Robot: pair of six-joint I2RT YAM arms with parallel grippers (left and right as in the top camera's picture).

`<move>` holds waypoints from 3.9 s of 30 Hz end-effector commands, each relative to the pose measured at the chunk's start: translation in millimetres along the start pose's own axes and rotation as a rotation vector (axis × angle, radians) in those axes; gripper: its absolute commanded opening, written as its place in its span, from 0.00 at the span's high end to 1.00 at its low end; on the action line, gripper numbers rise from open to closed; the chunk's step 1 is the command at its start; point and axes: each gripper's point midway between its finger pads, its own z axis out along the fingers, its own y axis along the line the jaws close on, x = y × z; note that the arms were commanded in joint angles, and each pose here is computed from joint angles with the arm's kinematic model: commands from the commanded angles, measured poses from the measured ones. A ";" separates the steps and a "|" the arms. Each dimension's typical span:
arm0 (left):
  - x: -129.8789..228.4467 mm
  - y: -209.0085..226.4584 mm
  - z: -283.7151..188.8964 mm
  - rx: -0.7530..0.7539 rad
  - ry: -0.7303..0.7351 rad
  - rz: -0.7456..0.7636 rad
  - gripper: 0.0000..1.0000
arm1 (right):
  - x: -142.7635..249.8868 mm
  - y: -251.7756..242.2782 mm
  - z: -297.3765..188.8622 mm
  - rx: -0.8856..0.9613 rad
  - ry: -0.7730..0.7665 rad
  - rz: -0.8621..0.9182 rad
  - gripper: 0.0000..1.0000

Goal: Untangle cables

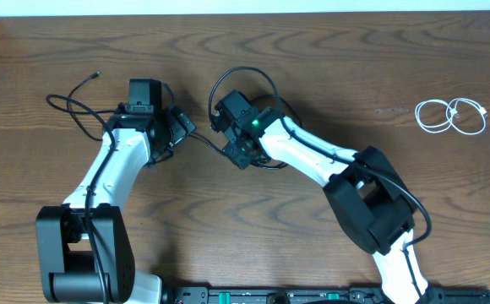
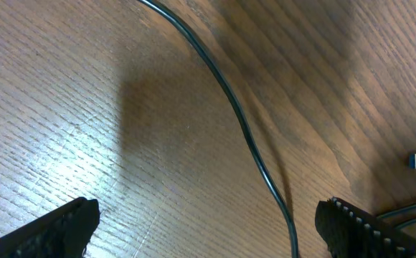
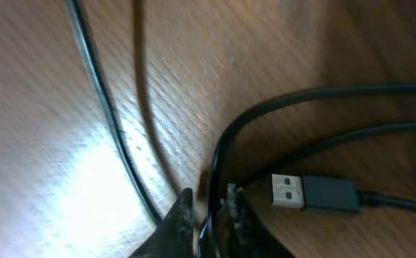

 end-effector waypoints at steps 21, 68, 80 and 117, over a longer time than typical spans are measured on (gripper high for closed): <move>0.5 2.7 -0.5 -0.007 -0.003 -0.003 0.00 | 29.5 -47.9 -9.4 0.182 0.171 -0.078 0.88; 0.5 2.7 -0.5 -0.007 -0.003 -0.003 0.00 | -55.2 -69.4 -95.2 0.043 -0.182 0.017 0.99; 0.6 2.8 -0.3 -0.007 -0.002 -0.003 0.00 | -65.3 -71.8 -148.9 -0.376 -0.342 0.136 0.99; 0.5 2.7 -0.5 -0.007 -0.003 -0.003 0.00 | -92.9 -75.6 -459.8 -0.207 -1.167 -0.310 0.99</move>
